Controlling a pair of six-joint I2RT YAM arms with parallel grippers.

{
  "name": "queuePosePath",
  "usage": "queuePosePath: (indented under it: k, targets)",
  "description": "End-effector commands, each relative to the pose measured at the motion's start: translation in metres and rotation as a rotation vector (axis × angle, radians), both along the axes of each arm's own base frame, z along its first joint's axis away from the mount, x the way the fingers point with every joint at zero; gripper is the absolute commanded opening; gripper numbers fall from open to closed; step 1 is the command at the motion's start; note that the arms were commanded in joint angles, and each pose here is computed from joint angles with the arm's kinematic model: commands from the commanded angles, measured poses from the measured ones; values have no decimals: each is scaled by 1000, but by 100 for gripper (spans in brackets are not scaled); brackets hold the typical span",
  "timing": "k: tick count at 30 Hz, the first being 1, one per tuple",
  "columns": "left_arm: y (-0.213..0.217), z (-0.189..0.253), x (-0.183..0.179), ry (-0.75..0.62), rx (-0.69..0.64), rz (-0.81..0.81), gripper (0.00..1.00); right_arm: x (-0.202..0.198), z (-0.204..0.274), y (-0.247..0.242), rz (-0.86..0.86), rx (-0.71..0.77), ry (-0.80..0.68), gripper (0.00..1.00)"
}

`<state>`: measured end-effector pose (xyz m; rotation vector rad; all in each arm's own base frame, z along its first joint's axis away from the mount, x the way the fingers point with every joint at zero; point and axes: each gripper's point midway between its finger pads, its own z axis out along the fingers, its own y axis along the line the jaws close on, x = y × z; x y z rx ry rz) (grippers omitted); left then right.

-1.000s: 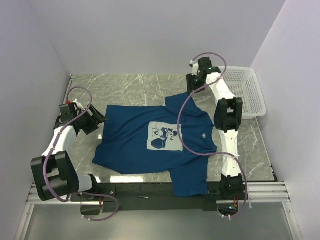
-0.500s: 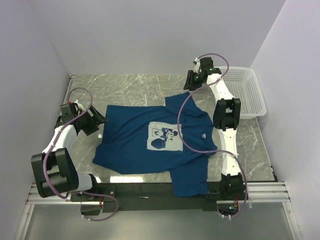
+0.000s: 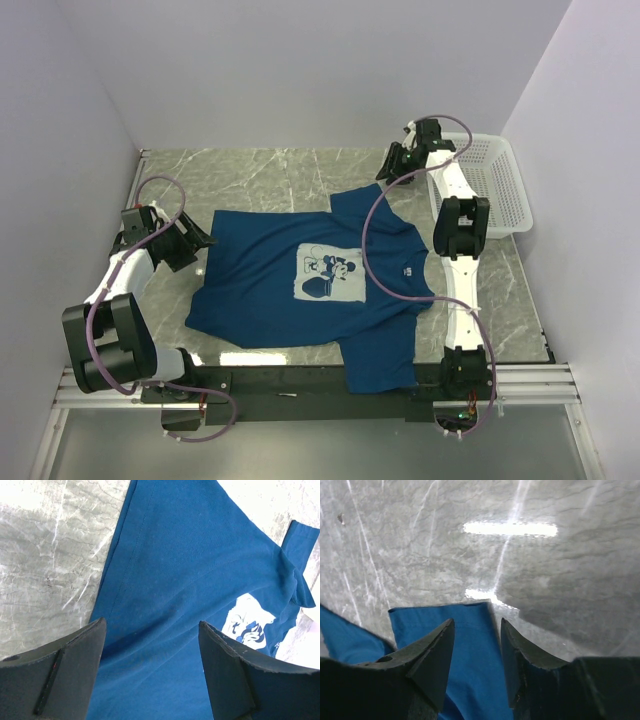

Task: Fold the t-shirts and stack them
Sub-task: Flatten the tshirt out

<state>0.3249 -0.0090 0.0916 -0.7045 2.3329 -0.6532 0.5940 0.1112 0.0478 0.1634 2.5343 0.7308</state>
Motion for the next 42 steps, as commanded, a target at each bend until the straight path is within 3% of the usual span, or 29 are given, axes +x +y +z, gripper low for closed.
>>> queuePosePath:
  k: [1,17,25,39,42]
  targets:
    - [5,8,6,-32,26,-4,80,4,2,13,19,65,-5,49]
    - [4,7,8,-31,27,-9,79,-2,-11,13,-17,76,61,47]
    - [4,8,8,-32,24,-10,79,-8,-17,12,-12,68,87,40]
    - [3,7,7,-29,19,-11,79,-21,-24,15,21,55,130,39]
    - [3,7,7,-31,19,-10,79,-21,-24,16,26,56,129,34]
